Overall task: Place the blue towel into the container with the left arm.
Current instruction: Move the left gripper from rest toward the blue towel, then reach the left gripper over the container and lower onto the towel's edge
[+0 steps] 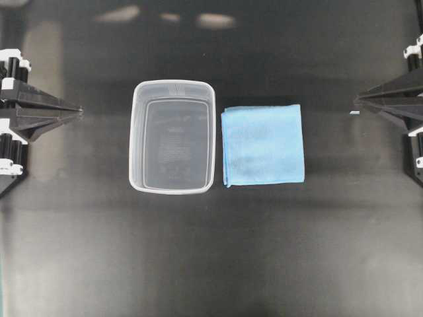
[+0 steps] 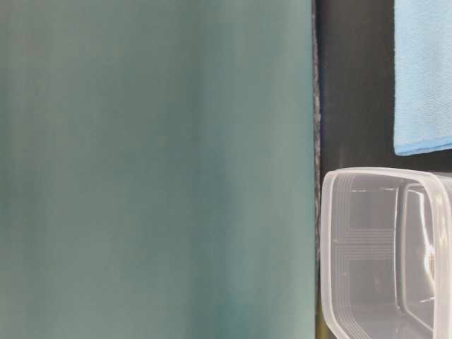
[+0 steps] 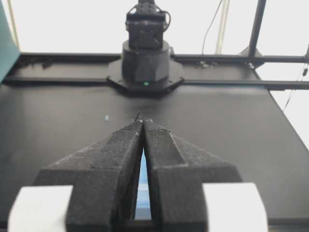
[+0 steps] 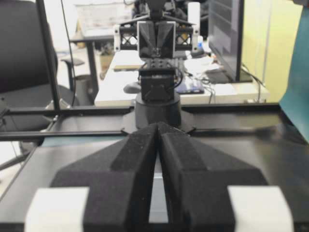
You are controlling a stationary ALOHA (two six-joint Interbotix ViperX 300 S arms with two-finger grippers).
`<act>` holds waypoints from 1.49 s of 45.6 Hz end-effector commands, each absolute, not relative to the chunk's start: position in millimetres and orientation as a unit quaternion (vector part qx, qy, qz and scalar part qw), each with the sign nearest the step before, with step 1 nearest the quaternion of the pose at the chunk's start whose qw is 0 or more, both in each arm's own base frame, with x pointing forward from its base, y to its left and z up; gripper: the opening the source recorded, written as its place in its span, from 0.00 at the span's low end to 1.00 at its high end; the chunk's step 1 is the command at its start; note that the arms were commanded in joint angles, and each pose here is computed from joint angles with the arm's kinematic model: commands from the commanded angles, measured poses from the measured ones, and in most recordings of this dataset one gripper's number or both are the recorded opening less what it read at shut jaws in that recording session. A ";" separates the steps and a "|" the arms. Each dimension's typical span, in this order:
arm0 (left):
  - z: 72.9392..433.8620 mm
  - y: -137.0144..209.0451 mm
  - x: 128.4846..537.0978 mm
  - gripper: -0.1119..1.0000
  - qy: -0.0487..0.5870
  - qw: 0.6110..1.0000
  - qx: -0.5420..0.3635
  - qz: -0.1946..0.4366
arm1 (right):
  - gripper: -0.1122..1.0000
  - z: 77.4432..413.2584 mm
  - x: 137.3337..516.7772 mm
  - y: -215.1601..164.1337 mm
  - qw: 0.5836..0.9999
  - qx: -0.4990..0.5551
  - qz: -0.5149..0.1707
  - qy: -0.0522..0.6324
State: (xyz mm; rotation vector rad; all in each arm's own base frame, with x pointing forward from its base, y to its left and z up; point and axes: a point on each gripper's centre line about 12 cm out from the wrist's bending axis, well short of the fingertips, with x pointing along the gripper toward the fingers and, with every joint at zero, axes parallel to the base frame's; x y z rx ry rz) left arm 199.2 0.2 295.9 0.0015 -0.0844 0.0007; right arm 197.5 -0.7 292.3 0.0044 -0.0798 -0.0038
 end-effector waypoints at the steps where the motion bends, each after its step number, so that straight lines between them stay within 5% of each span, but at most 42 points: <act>1: 306.1 -2.1 203.8 0.15 -0.030 0.999 0.009 -0.007 | 0.11 294.5 198.3 -2.1 0.999 0.006 -0.006 -0.043; 25: 339.6 2.0 271.5 0.10 0.181 0.983 0.006 0.006 | 0.14 279.6 184.2 -8.5 0.996 0.067 -0.026 0.044; 31: 340.7 2.0 299.9 0.10 0.227 0.974 0.006 0.007 | 0.32 274.9 178.9 -8.2 0.994 0.074 -0.028 0.071; 40: 332.1 4.2 342.1 0.14 0.305 0.952 0.006 0.012 | 0.77 269.2 171.7 -7.7 0.991 0.076 -0.030 0.102; 45: 328.7 4.7 366.3 0.29 0.341 0.940 0.011 0.011 | 0.79 269.8 170.0 -8.1 0.992 0.076 -0.031 0.100; 56: 307.6 6.0 424.8 0.87 0.401 0.915 0.032 0.004 | 0.78 273.1 167.4 -10.3 0.993 0.077 -0.037 0.086; 68: 238.4 9.5 490.4 0.91 0.460 0.887 0.032 0.004 | 0.78 282.3 167.3 -10.4 0.995 0.076 -0.035 0.048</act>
